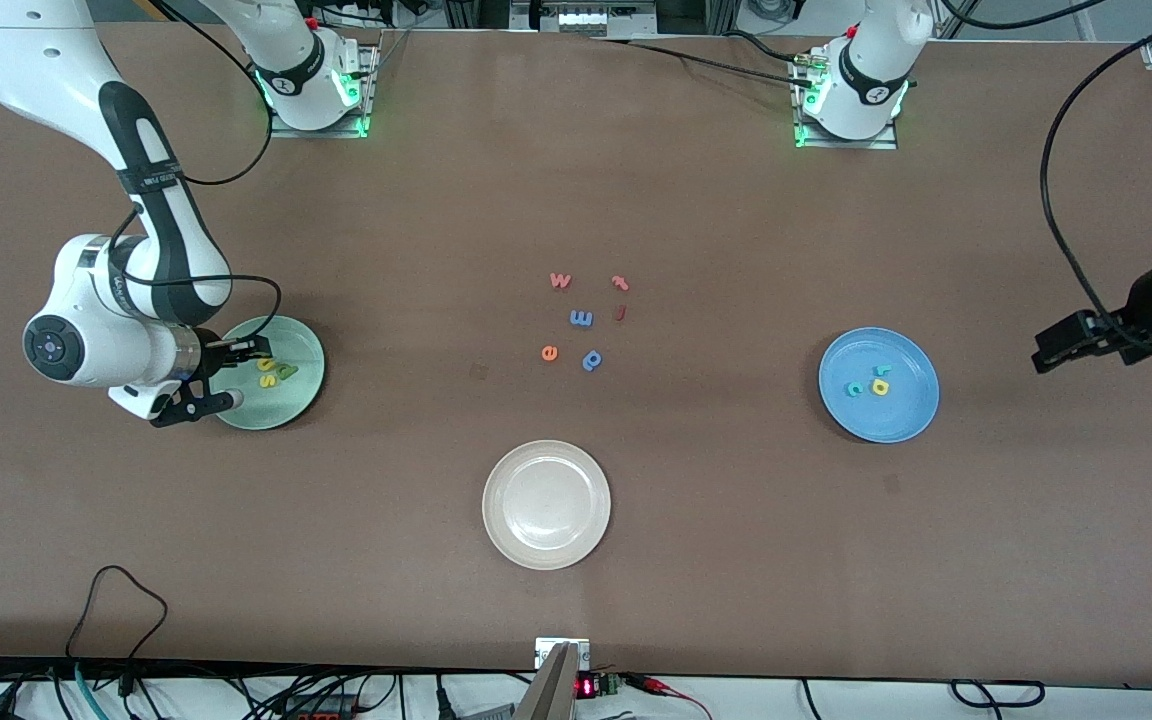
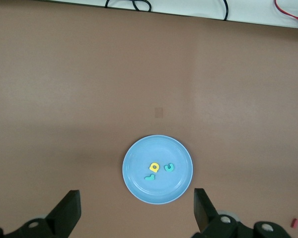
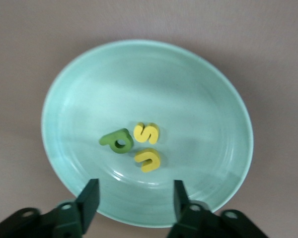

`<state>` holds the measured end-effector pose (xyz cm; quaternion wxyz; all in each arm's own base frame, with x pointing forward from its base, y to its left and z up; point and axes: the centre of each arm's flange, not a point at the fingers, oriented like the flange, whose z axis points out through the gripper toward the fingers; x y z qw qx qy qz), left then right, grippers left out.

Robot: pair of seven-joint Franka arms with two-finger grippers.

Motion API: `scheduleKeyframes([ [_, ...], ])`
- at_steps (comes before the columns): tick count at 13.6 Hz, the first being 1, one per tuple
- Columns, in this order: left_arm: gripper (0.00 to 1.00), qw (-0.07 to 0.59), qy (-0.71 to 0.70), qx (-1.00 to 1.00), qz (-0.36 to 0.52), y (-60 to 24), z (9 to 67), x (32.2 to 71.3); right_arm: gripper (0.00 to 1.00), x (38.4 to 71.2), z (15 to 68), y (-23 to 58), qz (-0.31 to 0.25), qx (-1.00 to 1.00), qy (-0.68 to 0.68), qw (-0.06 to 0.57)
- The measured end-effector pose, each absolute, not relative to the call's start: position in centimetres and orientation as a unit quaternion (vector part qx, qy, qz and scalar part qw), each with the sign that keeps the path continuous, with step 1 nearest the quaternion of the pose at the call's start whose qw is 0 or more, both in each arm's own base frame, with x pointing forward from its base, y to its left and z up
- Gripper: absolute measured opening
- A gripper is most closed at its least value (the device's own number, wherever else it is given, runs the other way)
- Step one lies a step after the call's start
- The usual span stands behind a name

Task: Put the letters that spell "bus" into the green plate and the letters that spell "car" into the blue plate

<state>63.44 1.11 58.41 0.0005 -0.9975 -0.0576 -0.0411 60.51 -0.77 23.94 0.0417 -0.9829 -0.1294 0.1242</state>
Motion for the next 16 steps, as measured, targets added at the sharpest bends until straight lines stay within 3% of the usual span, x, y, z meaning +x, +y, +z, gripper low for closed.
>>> scheduleKeyframes([
  [2, 1.00, 0.000, -0.058, -0.998, -0.038, 1.1, 58.9, 62.7, 0.95, 61.7, 28.4, 0.1, 0.097, -0.985, -0.138, 0.039],
  [3, 1.00, 0.000, -0.058, -0.998, -0.034, 1.1, 58.6, 62.3, 1.00, 62.4, 31.5, 0.6, 0.087, -0.985, -0.144, 0.038],
  [9, 1.00, -0.002, -0.056, -0.998, -0.012, 1.1, 57.7, 59.4, 1.00, 63.2, 49.9, 2.8, 0.037, -0.982, -0.185, -0.013],
  [16, 1.00, -0.002, -0.038, -0.999, -0.007, 1.1, 57.8, 59.1, 1.00, 60.7, 56.5, 1.2, 0.013, -0.989, -0.144, -0.022],
])
